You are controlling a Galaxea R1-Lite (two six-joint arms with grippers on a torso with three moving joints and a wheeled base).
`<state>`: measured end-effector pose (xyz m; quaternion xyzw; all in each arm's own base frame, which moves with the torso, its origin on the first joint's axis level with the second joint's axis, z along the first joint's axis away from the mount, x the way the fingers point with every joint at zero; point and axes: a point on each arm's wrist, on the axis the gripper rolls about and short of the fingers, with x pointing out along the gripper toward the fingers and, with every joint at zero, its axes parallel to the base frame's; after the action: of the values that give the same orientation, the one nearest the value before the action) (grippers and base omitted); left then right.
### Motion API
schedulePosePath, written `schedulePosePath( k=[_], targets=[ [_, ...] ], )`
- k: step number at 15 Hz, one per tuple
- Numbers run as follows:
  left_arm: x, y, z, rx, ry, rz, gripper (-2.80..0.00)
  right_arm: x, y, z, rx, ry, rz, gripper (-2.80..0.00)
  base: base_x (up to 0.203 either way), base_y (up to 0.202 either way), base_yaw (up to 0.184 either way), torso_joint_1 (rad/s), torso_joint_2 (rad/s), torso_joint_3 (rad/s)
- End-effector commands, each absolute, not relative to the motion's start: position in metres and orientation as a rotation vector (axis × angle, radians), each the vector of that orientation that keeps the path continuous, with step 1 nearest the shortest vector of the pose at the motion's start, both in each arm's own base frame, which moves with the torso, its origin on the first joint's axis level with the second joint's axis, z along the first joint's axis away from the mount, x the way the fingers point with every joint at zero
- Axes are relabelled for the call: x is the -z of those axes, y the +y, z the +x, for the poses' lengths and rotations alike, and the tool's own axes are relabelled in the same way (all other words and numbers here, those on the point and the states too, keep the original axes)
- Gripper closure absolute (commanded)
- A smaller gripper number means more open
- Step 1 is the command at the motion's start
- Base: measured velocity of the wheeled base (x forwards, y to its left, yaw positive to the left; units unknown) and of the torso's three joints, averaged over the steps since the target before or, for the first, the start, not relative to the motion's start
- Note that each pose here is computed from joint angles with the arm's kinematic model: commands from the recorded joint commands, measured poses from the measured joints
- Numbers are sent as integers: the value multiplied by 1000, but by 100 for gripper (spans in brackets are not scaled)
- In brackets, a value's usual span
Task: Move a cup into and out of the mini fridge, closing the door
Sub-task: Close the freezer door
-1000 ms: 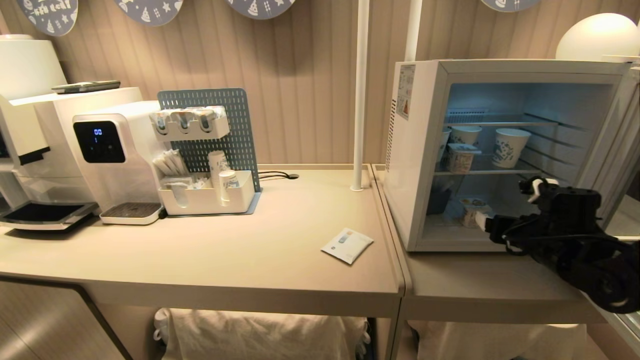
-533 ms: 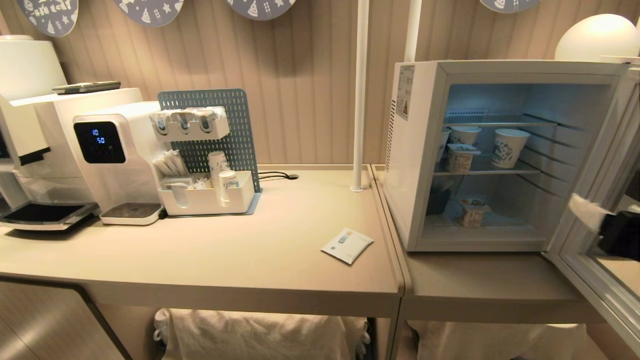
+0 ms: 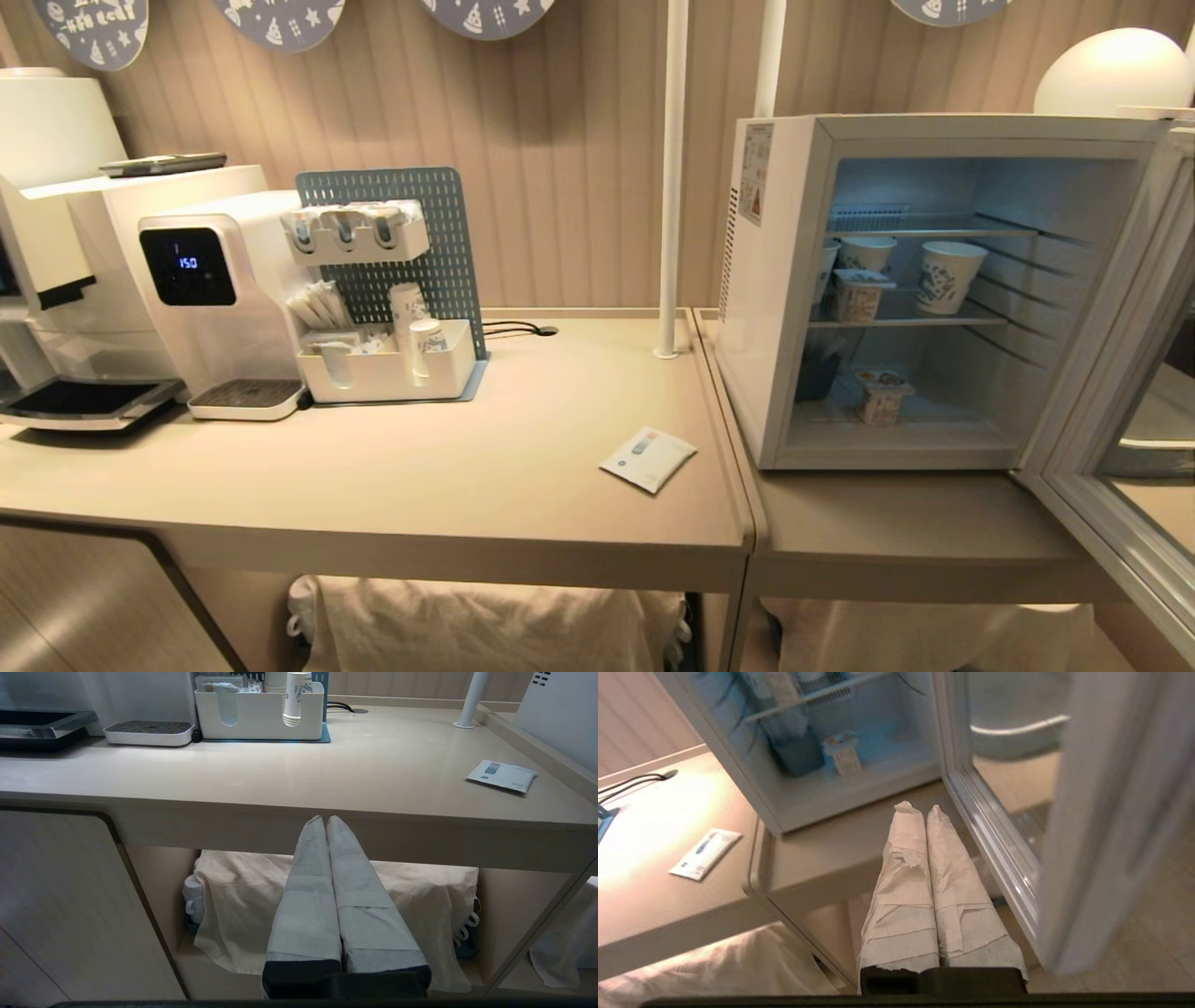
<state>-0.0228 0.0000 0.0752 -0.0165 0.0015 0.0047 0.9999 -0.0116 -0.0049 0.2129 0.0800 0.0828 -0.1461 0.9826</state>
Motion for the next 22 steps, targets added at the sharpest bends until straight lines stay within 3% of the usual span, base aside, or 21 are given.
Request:
schedulePosePath(
  k=[1,3,6,9,13,16,22],
  targets=[
    [-75,0,-23,-11,6,-34,0,-196,-2,-44,319,104,176,0,0,0,0,0,0,0],
    [-75,0,-23,-11,6,-34,0,-181,-2,-38,299,138,211,0,0,0,0,0,0,0],
    [-74,0,-22,-11,7,-34,0,-175,-3,-40,100,95,208,0,0,0,0,0,0,0],
    [-75,0,-23,-12,6,-34,0,-133,-3,-51,92,16,136,0,0,0,0,0,0,0],
    [-75,0,-23,-11,6,-34,0,-75,-2,-22,68,-17,13,0,0,0,0,0,0,0],
    [-75,0,-23,-11,6,-34,0,-68,0,-23,-9,67,-55,0,0,0,0,0,0,0],
    [-75,0,-23,-11,6,-32,0,-73,0,-23,-11,26,-31,0,-12,0,-1,1,1,1]
  ],
)
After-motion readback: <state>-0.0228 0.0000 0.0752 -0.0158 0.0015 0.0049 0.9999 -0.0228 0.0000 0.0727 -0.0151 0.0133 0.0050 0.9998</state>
